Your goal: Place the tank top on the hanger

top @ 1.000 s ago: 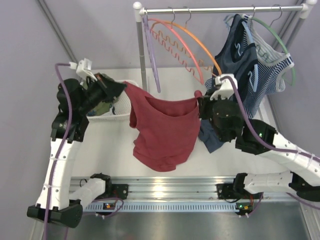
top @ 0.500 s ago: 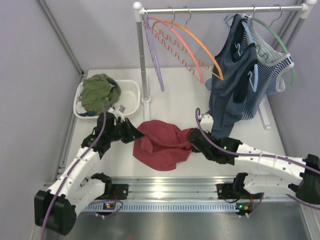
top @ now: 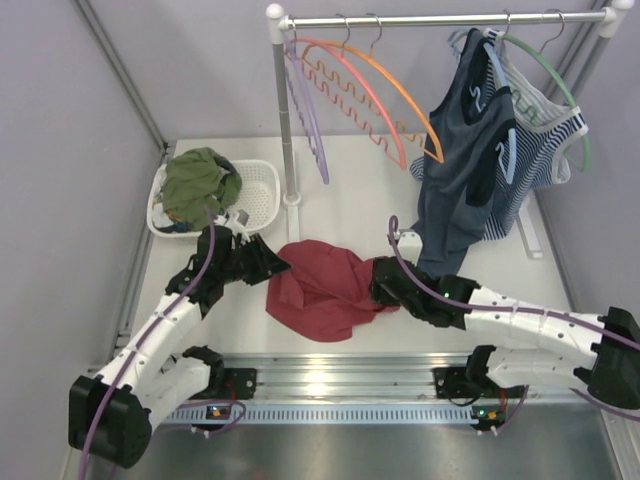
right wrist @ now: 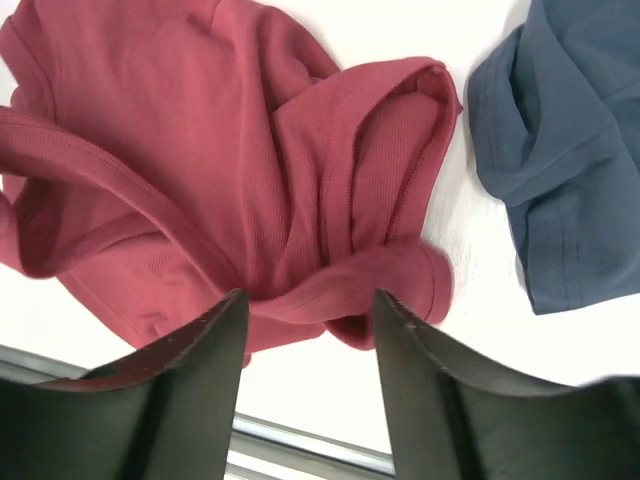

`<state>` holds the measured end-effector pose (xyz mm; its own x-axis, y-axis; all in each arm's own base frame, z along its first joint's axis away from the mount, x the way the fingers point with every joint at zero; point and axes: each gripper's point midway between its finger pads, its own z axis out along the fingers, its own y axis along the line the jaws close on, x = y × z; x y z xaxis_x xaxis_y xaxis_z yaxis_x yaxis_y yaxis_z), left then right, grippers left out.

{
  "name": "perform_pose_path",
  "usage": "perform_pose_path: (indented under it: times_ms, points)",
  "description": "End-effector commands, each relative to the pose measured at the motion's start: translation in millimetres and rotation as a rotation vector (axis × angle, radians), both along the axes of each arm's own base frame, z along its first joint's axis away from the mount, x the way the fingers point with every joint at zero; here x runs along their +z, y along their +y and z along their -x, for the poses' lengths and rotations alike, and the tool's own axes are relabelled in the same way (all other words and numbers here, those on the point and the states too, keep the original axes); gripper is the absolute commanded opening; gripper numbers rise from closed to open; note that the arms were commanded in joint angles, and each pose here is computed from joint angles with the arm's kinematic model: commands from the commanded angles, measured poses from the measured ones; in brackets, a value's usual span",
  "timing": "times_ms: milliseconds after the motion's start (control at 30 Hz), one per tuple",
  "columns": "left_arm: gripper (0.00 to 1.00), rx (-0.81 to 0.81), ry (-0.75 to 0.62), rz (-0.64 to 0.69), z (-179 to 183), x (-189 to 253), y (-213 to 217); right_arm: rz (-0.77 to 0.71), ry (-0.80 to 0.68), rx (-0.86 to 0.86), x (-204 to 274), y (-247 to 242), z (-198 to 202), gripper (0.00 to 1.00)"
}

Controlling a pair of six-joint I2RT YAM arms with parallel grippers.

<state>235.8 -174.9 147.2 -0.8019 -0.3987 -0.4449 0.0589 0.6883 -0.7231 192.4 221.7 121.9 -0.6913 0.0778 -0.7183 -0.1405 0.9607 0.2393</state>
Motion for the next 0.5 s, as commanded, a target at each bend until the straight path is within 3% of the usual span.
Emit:
perform_pose_path:
  times_ms: [0, 133, 267, 300, 400, 467]
  points:
    - [0.39, 0.026, -0.048, -0.039, -10.6, 9.8, 4.8, -0.057, -0.041, 0.035, 27.0, 5.4, -3.3, 0.54]
    - [0.43, 0.068, -0.035, -0.090, -13.6, 6.5, 14.1, -0.102, -0.086, 0.134, 60.9, 8.4, 5.3, 0.72]
    - [0.47, 0.135, -0.021, -0.168, -18.9, 7.0, 29.4, -0.129, -0.152, 0.105, 102.5, -7.9, 6.8, 0.80]
    - [0.51, 0.139, -0.015, -0.182, -18.8, 7.0, 31.6, -0.175, -0.198, 0.105, 126.6, -10.4, 7.7, 0.81]
    - [0.51, 0.151, -0.026, -0.198, -21.0, 12.0, 34.7, -0.248, -0.310, 0.155, 182.4, -10.5, 8.8, 0.85]
    - [0.51, 0.156, -0.050, -0.184, -23.4, 20.5, 33.7, -0.211, -0.374, 0.159, 213.0, -18.3, 3.8, 0.84]
